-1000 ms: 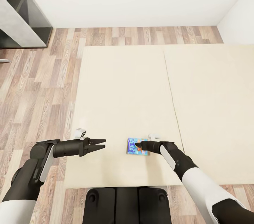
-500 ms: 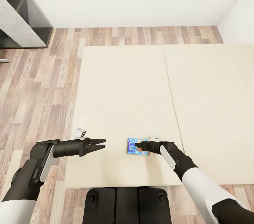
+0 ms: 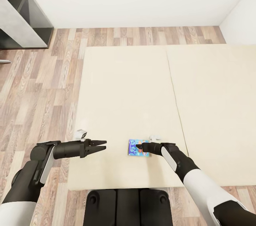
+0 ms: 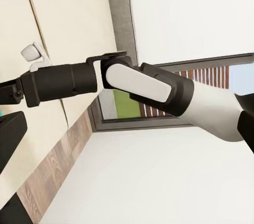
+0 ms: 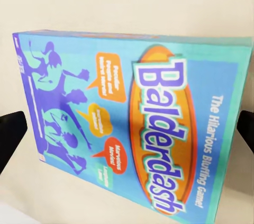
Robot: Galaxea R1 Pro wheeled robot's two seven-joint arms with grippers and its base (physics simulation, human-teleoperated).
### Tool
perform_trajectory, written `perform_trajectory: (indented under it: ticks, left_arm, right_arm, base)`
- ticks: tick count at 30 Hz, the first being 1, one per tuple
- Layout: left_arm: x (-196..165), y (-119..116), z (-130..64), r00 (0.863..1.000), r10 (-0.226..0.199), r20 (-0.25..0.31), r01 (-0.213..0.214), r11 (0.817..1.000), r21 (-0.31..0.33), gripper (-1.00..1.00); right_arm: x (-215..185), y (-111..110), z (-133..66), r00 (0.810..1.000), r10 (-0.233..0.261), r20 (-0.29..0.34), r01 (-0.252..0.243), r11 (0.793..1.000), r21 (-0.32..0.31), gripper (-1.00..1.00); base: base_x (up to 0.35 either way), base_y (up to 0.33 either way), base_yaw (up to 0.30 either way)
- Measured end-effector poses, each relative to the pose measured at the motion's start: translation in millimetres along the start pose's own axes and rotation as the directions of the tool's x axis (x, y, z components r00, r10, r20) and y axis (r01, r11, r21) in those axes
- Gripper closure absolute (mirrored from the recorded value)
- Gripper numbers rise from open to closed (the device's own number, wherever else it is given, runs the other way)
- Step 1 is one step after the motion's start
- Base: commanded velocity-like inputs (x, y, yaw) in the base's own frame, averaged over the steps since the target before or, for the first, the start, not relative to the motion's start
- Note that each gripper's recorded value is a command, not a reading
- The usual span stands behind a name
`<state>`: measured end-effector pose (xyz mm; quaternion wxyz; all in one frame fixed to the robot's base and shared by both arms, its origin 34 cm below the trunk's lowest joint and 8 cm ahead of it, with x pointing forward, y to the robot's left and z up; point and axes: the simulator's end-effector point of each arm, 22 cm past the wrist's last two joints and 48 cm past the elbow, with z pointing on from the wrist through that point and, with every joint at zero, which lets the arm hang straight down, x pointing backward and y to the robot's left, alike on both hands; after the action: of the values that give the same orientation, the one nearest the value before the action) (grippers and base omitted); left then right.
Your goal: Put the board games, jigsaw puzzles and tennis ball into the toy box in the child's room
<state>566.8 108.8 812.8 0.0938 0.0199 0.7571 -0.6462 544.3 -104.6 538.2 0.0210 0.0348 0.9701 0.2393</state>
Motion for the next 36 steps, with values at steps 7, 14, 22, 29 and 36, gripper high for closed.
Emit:
perform_trajectory:
  ticks: [7, 14, 22, 29, 36]
  left_arm:
    - [0.0, 0.0, 0.0, 1.0, 0.0, 0.0, 0.0, 1.0, 0.0, -1.0]
    - [0.1, 0.1, 0.0, 1.0, 0.0, 0.0, 0.0, 1.0, 0.0, -1.0]
    - [0.7, 1.2, 0.1, 1.0, -0.003, -0.001, 0.003, 1.0, -0.001, -1.0]
    - [1.3, 2.1, 0.2, 1.0, -0.005, -0.001, 0.005, 1.0, -0.001, -1.0]
    - [1.4, 2.2, 0.3, 1.0, -0.005, -0.001, 0.005, 1.0, -0.001, -1.0]
  right_arm:
    - [0.0, 0.2, -0.1, 1.0, 0.0, 0.0, 0.0, 1.0, -0.001, -1.0]
    - [0.0, 0.6, 0.0, 1.0, -0.001, 0.0, 0.001, 1.0, -0.002, -1.0]
    - [0.4, -0.1, 0.9, 1.0, -0.001, 0.001, 0.001, 1.0, -0.001, -1.0]
    - [1.2, -0.8, 1.6, 1.0, 0.001, 0.0, -0.001, 1.0, -0.001, -1.0]
    - [1.3, -0.9, 1.6, 1.0, 0.001, -0.001, -0.001, 1.0, -0.001, -1.0]
  base:
    - [0.0, 0.053, 0.0]
    - [0.0, 0.006, 0.0]
    - [0.0, 0.0, 0.056]
    - [0.0, 0.0, 0.031]
    - [0.0, 0.0, 0.001]
